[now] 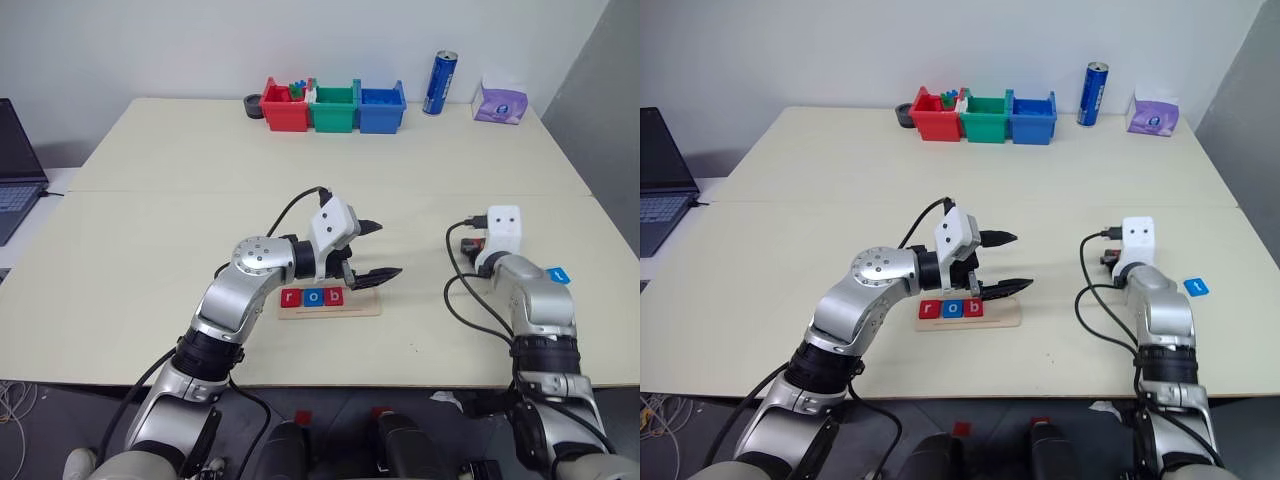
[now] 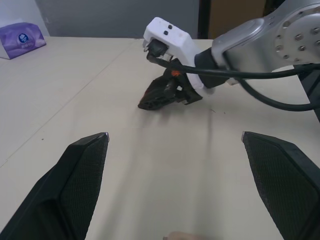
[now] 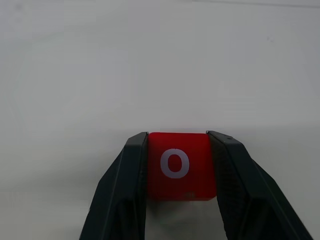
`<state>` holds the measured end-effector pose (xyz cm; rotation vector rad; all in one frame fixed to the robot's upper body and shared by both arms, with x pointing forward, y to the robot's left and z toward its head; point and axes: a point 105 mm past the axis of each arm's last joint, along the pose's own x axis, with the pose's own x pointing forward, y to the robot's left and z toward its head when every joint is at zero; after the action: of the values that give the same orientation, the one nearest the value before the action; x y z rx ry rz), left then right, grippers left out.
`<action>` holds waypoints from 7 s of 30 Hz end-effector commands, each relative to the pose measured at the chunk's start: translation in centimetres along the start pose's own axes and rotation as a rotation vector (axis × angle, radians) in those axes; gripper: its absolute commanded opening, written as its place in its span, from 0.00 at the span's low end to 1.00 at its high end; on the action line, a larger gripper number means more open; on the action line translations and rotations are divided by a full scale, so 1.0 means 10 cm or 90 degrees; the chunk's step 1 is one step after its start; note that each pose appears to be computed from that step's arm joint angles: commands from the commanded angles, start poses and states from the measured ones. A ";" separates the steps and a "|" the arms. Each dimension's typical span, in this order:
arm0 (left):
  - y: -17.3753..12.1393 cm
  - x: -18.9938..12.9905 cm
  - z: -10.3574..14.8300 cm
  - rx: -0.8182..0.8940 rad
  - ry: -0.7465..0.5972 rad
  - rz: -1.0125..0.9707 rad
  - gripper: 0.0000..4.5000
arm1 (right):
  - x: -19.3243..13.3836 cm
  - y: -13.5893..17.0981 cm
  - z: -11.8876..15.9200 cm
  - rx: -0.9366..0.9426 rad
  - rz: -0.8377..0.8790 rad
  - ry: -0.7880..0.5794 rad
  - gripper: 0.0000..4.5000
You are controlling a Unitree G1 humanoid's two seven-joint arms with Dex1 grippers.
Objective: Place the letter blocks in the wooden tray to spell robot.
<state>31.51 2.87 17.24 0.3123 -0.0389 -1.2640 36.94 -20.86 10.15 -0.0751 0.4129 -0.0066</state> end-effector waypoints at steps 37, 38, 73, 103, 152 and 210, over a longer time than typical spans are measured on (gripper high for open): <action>-0.37 -0.35 -0.13 0.033 0.025 -0.167 1.00 | -1.07 0.62 0.07 -0.270 0.629 -0.125 0.99; -0.37 -0.36 -0.12 0.037 0.025 -0.172 1.00 | -1.02 0.56 -0.02 -0.311 0.638 -0.115 0.99; -0.21 -0.53 -0.08 0.061 0.021 -0.147 1.00 | -0.73 0.71 -0.08 -0.397 0.742 -0.148 0.32; -0.09 -1.28 -0.37 0.030 0.114 -0.055 1.00 | -0.42 1.62 -0.01 -0.480 0.862 -0.165 0.32; -0.04 -1.25 -0.36 0.041 0.119 -0.056 1.00 | -0.33 1.52 0.03 -0.477 0.854 -0.153 0.96; -0.05 -1.25 -0.37 0.038 0.122 -0.052 1.00 | -0.35 1.48 -0.10 -0.523 0.811 -0.179 0.02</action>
<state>28.12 15.12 14.44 0.4610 0.1294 -1.3188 33.18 -6.76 8.67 -0.5788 0.1395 1.4039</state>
